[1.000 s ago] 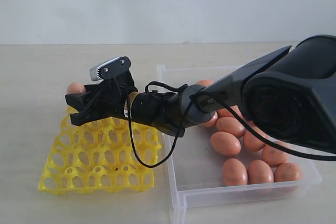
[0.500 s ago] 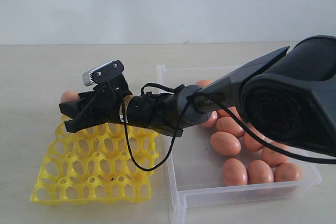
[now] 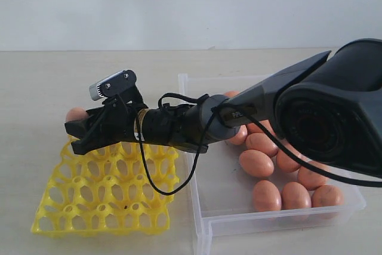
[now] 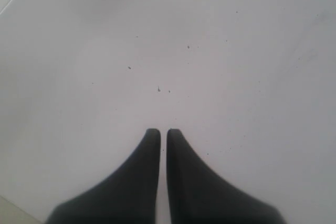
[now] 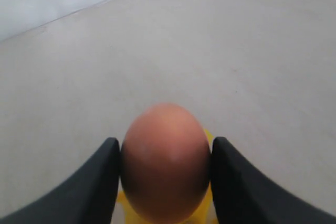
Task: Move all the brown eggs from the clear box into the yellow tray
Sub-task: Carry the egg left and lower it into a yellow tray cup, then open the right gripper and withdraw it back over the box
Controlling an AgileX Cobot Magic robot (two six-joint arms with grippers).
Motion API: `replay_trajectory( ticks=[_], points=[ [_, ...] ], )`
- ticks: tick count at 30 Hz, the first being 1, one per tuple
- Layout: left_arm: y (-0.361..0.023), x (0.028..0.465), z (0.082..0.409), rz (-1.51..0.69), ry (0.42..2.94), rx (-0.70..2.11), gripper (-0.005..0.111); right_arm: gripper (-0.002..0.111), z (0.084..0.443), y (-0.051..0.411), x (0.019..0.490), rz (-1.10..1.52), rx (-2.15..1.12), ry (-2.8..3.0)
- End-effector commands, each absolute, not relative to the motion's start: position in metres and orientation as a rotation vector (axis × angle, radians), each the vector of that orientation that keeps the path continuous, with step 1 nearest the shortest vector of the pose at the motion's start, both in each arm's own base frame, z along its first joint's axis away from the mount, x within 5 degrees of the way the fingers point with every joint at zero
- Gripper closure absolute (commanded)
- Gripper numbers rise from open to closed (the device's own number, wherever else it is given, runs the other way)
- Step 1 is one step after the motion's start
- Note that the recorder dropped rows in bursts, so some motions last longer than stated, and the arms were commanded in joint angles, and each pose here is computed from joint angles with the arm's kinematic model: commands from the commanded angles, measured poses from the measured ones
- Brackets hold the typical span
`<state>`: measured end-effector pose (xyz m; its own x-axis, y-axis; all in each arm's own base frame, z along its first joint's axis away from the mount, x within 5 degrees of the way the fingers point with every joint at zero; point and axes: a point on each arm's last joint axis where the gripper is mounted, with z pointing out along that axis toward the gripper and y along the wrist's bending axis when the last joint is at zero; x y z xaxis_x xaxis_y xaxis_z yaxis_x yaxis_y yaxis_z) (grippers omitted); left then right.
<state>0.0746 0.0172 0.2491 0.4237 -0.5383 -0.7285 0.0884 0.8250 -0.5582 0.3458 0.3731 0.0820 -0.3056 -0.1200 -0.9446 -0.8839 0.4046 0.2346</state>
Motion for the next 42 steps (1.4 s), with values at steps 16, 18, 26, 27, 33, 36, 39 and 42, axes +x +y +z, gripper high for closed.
replay_trajectory(
  ticks=[16, 18, 26, 27, 33, 36, 39, 42],
  points=[
    [0.017, 0.074, 0.248, -0.406, 1.075, -0.48, 0.103, 0.047, 0.081, 0.368, 0.349, 0.982, -0.871, 1.763],
    [0.017, 0.074, 0.248, -0.406, 1.075, -0.48, 0.103, 0.045, 0.082, 0.365, 0.353, 0.995, -0.843, 1.772],
    [0.017, 0.074, 0.248, -0.406, 1.075, -0.48, 0.103, 0.047, 0.125, 0.35, 0.368, 1.03, -0.829, 1.651],
    [0.017, 0.074, 0.248, -0.406, 1.075, -0.48, 0.103, 0.049, 0.133, 0.348, 0.368, 1.017, -0.869, 1.624],
    [0.018, 0.074, 0.248, -0.405, 1.071, -0.48, 0.103, 0.085, 0.16, 0.328, 0.359, 1.051, -1.062, 1.511],
    [0.018, 0.074, 0.248, -0.405, 1.071, -0.48, 0.103, 0.108, 0.164, 0.309, 0.352, 1.118, -1.171, 1.507],
    [0.018, 0.074, 0.248, -0.405, 1.071, -0.48, 0.103, 0.108, 0.166, 0.283, 0.35, 1.127, -1.135, 1.591],
    [0.018, 0.074, 0.248, -0.405, 1.071, -0.48, 0.103, 0.108, 0.17, 0.256, 0.345, 1.069, -1.122, 1.63]
  ],
)
